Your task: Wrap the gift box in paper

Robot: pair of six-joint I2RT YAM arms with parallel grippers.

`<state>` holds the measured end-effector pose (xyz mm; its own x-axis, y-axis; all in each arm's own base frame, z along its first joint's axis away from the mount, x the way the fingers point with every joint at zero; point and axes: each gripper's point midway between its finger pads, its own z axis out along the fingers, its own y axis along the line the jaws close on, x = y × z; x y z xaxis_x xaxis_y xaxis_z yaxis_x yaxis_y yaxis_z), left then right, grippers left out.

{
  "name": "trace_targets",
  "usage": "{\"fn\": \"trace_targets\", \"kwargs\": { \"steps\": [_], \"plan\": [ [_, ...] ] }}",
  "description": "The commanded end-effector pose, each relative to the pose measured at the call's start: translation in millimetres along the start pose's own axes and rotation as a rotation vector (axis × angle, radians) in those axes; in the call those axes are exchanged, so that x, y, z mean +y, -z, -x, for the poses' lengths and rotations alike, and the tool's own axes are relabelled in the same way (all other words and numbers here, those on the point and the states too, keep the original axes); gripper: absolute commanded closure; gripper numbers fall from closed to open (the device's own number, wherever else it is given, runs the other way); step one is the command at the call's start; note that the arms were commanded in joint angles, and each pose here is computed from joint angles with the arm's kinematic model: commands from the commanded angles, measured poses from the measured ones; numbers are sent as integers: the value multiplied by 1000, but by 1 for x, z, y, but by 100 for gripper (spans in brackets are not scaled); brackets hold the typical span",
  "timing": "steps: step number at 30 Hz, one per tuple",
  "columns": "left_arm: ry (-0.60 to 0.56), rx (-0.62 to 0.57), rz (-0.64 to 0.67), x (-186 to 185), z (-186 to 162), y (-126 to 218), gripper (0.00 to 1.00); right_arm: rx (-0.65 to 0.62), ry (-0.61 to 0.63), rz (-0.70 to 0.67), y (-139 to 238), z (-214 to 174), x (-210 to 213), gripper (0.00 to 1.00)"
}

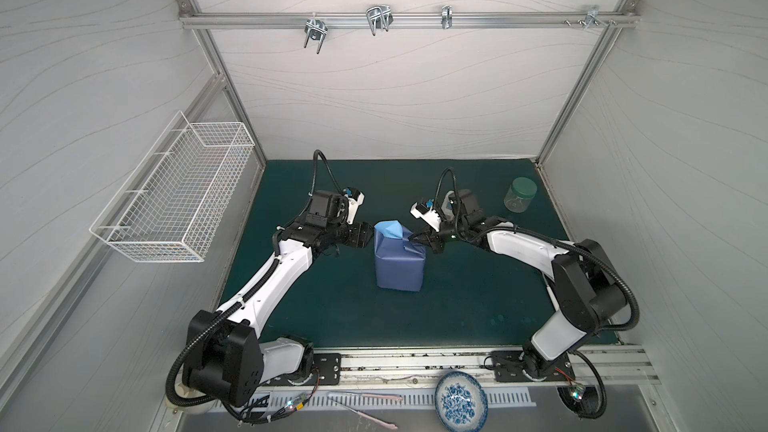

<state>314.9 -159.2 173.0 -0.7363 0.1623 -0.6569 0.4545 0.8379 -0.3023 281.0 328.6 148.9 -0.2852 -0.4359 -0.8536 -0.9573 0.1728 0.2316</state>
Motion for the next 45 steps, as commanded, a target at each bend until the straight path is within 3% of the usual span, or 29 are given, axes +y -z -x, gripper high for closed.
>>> {"fn": "trace_targets", "kwargs": {
  "steps": [1,13,35,38,45],
  "plan": [
    [-35,-27,-74,-20,6,1,26,-7,41,0,2,4,6,100],
    [-244,83,-72,-24,-6,-15,25,-32,89,16,1,11,14,100],
    [-646,97,-328,-53,-11,-37,25,-89,212,63,6,14,33,100],
    [-678,91,-388,-61,-15,-36,32,-92,220,65,6,14,35,100],
    [-733,52,-447,-72,-15,-30,62,-81,222,55,4,11,32,100]
  ]
}}
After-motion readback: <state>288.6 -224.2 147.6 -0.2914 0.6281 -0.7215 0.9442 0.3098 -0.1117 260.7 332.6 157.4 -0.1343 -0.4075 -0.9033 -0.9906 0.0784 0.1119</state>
